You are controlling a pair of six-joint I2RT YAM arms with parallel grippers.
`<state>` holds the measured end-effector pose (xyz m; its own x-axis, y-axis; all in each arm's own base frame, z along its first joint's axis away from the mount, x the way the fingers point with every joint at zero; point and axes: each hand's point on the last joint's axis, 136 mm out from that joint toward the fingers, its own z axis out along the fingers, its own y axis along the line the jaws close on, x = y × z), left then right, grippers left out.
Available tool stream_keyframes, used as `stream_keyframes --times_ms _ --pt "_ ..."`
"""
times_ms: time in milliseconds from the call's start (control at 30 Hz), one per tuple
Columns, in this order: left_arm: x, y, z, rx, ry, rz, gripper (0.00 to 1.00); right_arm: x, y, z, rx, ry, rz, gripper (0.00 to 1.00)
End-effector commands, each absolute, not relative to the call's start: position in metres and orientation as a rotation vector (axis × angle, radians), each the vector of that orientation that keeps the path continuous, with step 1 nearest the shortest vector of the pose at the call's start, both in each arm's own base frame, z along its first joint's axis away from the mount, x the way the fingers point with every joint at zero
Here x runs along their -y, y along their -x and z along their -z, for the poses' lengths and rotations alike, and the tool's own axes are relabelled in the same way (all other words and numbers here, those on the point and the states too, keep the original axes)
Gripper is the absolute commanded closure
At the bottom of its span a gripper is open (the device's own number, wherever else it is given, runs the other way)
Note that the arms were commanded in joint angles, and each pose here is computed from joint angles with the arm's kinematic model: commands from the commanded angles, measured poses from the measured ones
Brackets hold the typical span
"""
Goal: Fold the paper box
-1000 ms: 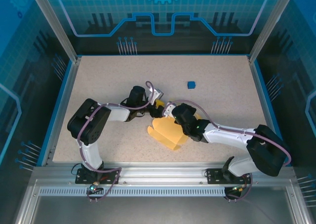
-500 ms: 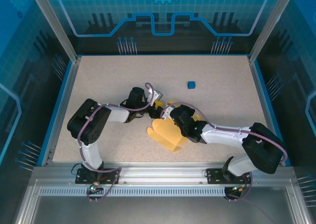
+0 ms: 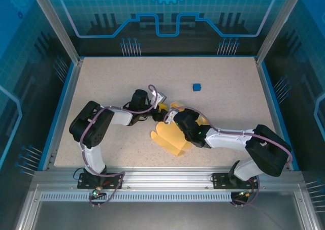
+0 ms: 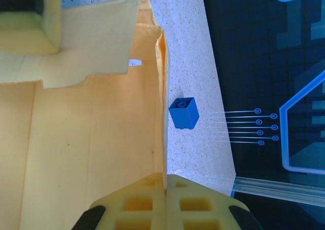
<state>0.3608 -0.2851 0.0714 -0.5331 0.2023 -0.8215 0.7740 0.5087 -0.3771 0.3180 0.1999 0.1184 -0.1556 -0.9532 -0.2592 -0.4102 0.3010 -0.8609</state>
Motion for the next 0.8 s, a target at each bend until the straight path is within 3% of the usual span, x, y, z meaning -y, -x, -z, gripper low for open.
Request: stream_keyframes --times_ms 0,333,767 --pt "0.287 -0.361 -0.071 -1.986 -0.839 1.011 0.32 -0.204 -0.313 -0.108 -1.708 1.312 0.821 1.00" --pt "0.291 -0.365 -0.074 -1.968 -0.839 0.990 0.23 -0.209 -0.315 -0.108 -1.708 1.317 0.800 1.00" --pt "0.290 -0.379 -0.070 -1.992 -0.804 0.881 0.18 -0.212 -0.315 -0.115 -1.717 1.288 0.747 1.00"
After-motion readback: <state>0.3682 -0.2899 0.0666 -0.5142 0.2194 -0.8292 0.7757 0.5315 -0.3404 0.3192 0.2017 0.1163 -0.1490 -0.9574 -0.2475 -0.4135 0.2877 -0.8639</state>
